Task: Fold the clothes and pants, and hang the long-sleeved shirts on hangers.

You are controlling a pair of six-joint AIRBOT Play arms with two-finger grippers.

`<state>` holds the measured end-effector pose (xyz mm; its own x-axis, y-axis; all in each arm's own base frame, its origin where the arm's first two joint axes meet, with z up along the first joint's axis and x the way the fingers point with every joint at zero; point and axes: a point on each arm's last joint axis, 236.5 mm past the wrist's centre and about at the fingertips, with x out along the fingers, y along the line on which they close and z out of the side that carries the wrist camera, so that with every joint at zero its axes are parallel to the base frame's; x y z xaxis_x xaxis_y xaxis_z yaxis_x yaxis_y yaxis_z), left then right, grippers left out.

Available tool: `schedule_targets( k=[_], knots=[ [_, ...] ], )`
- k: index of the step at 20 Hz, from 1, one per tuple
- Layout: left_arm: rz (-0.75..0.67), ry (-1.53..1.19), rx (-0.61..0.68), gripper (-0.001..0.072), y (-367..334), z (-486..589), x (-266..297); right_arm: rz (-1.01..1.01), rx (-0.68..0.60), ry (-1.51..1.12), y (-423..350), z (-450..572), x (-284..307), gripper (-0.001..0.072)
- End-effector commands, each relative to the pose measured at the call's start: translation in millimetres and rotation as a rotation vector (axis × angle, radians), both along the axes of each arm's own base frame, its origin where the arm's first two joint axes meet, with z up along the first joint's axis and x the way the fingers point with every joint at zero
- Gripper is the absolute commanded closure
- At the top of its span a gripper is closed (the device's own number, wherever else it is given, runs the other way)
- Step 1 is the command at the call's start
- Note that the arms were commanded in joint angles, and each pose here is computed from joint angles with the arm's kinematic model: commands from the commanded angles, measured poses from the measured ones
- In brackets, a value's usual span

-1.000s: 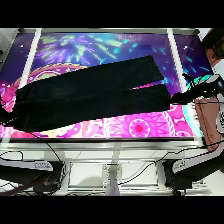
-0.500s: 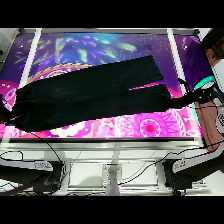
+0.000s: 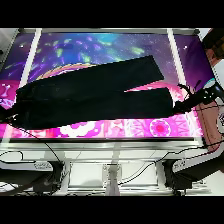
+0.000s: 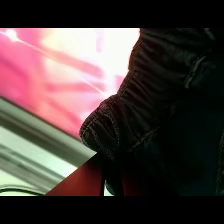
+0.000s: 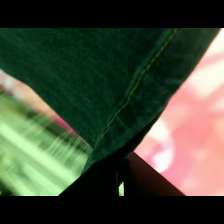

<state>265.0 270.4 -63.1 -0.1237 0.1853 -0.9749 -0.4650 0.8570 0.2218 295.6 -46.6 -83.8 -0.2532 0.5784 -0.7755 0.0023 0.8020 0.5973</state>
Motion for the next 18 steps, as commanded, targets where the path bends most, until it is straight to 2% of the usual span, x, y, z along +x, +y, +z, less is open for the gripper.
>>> schedule_targets(
  k=[1, 4, 8, 14, 18],
  knots=[
    [-0.010, -0.031, 0.076, 0.0644, 18.9, 32.3, -11.1, -0.029, 0.100, 0.072, 9.5, 29.9, -14.6, 0.0693],
    [-0.013, -0.035, 0.086, 0.0644, 28.8, 51.0, -30.7, -0.043, 0.163, -0.028, 23.8, 53.6, -0.1, 0.0693],
    [0.057, -0.180, -0.003, 0.0644, 22.2, 63.1, -31.5, -0.133, 0.263, -0.221, 45.6, 88.0, 40.6, 0.0693],
    [0.168, -0.355, -0.105, 0.0645, 15.4, 79.9, -29.2, -0.626, 0.345, -0.454, 34.6, 125.5, 156.5, 0.0693],
    [0.204, -0.512, -0.250, 0.0645, -1.4, 92.6, -13.5, -0.819, 0.357, -0.590, 25.7, 144.1, 210.1, 0.0693]
  ],
)
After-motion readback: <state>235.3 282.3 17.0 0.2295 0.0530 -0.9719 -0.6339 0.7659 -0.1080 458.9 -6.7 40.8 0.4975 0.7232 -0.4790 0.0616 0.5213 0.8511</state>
